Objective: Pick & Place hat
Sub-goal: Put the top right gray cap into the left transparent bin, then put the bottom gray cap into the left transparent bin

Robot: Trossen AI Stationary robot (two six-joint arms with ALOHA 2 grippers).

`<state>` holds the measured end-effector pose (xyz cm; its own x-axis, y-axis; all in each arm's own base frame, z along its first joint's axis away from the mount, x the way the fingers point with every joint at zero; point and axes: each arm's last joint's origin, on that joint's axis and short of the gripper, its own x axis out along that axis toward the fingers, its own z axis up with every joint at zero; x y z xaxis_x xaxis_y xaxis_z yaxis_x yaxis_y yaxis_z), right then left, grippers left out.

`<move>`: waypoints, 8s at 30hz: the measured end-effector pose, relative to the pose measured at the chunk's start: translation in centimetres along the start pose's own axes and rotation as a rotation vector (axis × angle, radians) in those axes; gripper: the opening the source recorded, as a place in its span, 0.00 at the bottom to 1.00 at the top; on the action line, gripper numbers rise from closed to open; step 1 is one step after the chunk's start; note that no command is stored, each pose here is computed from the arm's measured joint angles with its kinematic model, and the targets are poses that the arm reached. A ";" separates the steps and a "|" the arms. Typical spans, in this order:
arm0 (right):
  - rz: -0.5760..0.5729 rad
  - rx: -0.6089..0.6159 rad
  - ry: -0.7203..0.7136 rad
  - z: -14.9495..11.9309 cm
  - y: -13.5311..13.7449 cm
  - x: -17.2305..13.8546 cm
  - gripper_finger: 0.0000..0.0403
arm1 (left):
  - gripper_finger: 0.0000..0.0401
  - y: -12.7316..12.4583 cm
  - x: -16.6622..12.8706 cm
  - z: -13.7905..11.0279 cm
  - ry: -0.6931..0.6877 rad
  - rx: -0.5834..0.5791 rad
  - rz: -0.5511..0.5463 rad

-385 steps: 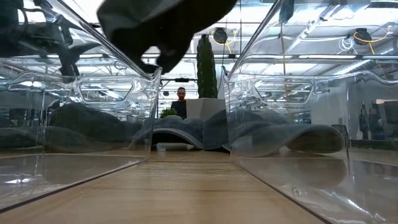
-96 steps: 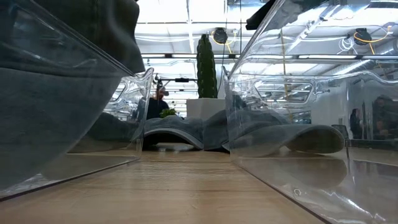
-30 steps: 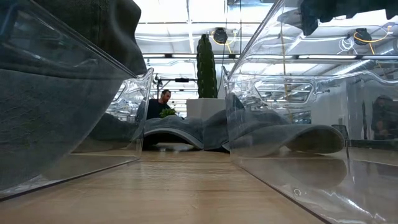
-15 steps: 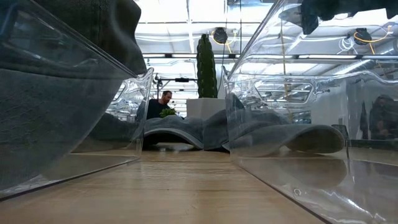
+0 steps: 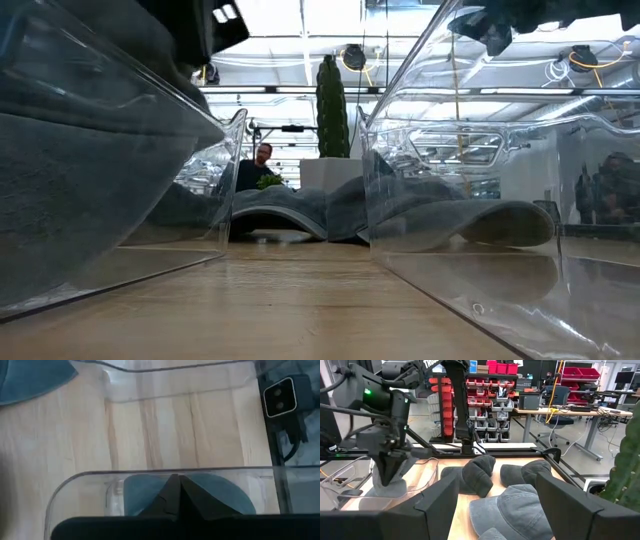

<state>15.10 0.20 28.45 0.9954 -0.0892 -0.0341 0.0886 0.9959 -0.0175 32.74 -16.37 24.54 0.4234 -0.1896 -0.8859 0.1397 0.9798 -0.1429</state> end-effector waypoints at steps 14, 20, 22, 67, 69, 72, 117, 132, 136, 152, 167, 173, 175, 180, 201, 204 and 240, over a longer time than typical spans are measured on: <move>0.000 -0.002 0.005 0.0 0.0 0.0 0.63 | 0.00 0.8 0.4 -0.1 0.035 0.037 0.068; 0.000 -0.002 0.005 -0.1 0.0 0.0 0.63 | 0.00 -1.2 -7.6 0.5 -0.197 0.074 0.243; 0.000 -0.002 0.005 0.0 0.0 0.0 0.63 | 0.00 -1.8 -9.2 -0.4 -0.222 0.033 0.270; -0.003 0.033 -0.001 0.0 0.0 0.0 0.63 | 0.01 -2.0 -2.1 -9.8 0.060 -0.328 0.330; -0.003 0.032 0.002 0.0 0.0 0.0 0.63 | 0.01 -1.8 -1.4 -9.6 0.039 -0.296 0.283; -0.003 0.028 0.005 0.0 0.0 0.0 0.63 | 0.00 -1.7 -0.7 -9.2 -0.001 -0.269 0.216; -0.003 -0.004 0.035 -0.3 0.0 0.0 0.63 | 0.01 -1.7 -8.8 -5.7 -0.386 0.001 0.183; -0.005 -0.020 0.158 -1.5 0.0 0.1 0.63 | 0.03 5.8 -10.5 -12.5 -0.973 0.049 -0.033; -0.051 0.003 0.281 -2.9 -0.2 1.1 0.63 | 0.05 7.1 -10.4 -14.3 -1.047 -0.005 -0.035; 0.152 0.092 0.881 -4.6 -6.8 11.4 0.63 | 0.13 8.5 -10.0 -15.0 -1.061 -0.071 0.006; 0.358 0.153 1.026 -7.9 -9.6 18.0 0.63 | 0.19 8.5 -10.0 -15.0 -1.059 -0.147 -0.039; 0.380 0.176 1.101 -9.0 -9.6 18.1 0.63 | 0.19 8.5 -10.0 -15.0 -1.059 -0.148 -0.039; 0.385 0.184 1.116 -9.0 -9.5 18.0 0.63 | 0.19 8.5 -10.0 -15.0 -1.059 -0.148 -0.039; 0.449 0.284 1.120 -7.7 -9.0 16.8 0.63 | 0.19 8.5 -10.0 -15.0 -1.059 -0.148 -0.039; 0.446 0.290 1.113 -4.3 -6.6 15.0 0.63 | 0.19 8.5 -10.0 -15.0 -1.058 -0.148 -0.039; 0.347 0.184 1.128 -4.8 -6.9 15.6 0.63 | 0.19 8.5 -10.0 -15.0 -1.059 -0.148 -0.039; 0.627 0.456 1.099 -6.3 -7.3 15.6 0.63 | 0.19 8.5 -10.0 -15.0 -1.059 -0.148 -0.038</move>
<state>29.80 -8.52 21.75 0.3466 0.6291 -0.6958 -0.1504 0.7695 0.6207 16.31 -5.18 25.54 0.9925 -0.1091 -0.0559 0.0895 0.9564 -0.2780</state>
